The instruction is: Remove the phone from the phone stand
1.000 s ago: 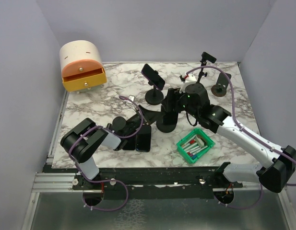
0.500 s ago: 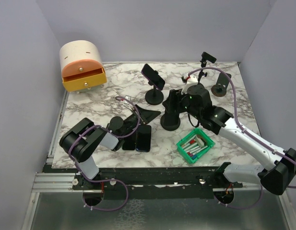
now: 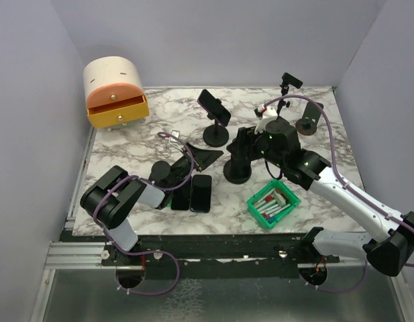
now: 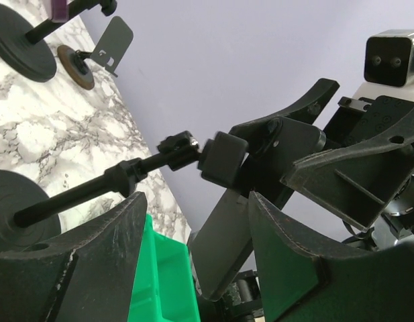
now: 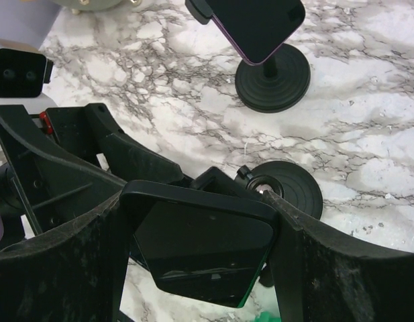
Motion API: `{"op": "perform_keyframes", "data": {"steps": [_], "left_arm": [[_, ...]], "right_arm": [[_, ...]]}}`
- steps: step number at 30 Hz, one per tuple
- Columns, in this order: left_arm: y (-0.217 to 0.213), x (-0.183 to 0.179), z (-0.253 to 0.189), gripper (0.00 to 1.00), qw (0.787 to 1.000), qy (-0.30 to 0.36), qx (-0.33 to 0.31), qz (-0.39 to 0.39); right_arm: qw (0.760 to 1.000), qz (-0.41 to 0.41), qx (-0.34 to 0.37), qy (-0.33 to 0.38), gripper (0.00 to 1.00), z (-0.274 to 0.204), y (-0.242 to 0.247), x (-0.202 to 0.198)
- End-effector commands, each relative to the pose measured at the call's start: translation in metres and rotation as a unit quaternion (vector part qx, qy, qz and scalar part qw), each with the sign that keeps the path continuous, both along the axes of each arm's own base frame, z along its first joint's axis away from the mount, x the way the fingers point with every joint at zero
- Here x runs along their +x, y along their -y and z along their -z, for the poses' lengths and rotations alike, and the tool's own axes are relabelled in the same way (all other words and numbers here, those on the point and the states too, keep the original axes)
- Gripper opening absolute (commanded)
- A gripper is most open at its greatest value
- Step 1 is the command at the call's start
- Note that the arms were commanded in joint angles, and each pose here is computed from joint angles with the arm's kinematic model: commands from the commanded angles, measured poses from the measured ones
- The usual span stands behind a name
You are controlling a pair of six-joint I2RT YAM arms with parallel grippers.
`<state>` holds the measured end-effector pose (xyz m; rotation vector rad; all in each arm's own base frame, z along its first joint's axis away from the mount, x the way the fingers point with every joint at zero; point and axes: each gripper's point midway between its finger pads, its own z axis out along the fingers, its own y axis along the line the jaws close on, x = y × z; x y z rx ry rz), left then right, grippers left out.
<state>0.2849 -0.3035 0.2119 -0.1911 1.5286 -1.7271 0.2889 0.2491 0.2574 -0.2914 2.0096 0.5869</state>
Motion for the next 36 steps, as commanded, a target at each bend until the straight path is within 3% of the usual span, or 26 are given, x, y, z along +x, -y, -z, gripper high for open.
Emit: {"op": "perform_keyframes", "data": {"steps": [1,9,13,19,24,36], "left_arm": [[-0.008,-0.012,-0.051,0.64,0.994,0.099,-0.04,-0.005],[-0.014,-0.013,-0.049,0.67,0.994,0.11,-0.001,-0.026],[-0.02,-0.016,-0.052,0.71,0.989,0.131,0.05,-0.046],[-0.035,-0.04,-0.071,0.73,0.968,0.209,0.122,-0.068],[-0.023,-0.067,-0.081,0.74,0.944,0.263,0.193,-0.039],[0.008,-0.085,-0.091,0.73,0.92,0.29,0.264,0.005]], "right_arm": [[0.999,-0.034,0.027,0.021,0.0,-0.025,-0.003,-0.013],[0.995,-0.044,0.072,0.053,0.0,-0.06,-0.007,-0.018],[0.992,-0.049,0.097,0.07,0.0,-0.083,-0.006,-0.023],[0.987,-0.06,0.131,0.07,0.0,-0.106,-0.006,-0.034],[0.985,-0.065,0.149,0.051,0.0,-0.115,-0.01,-0.039],[0.984,-0.066,0.163,0.016,0.0,-0.113,-0.02,-0.038]]}}
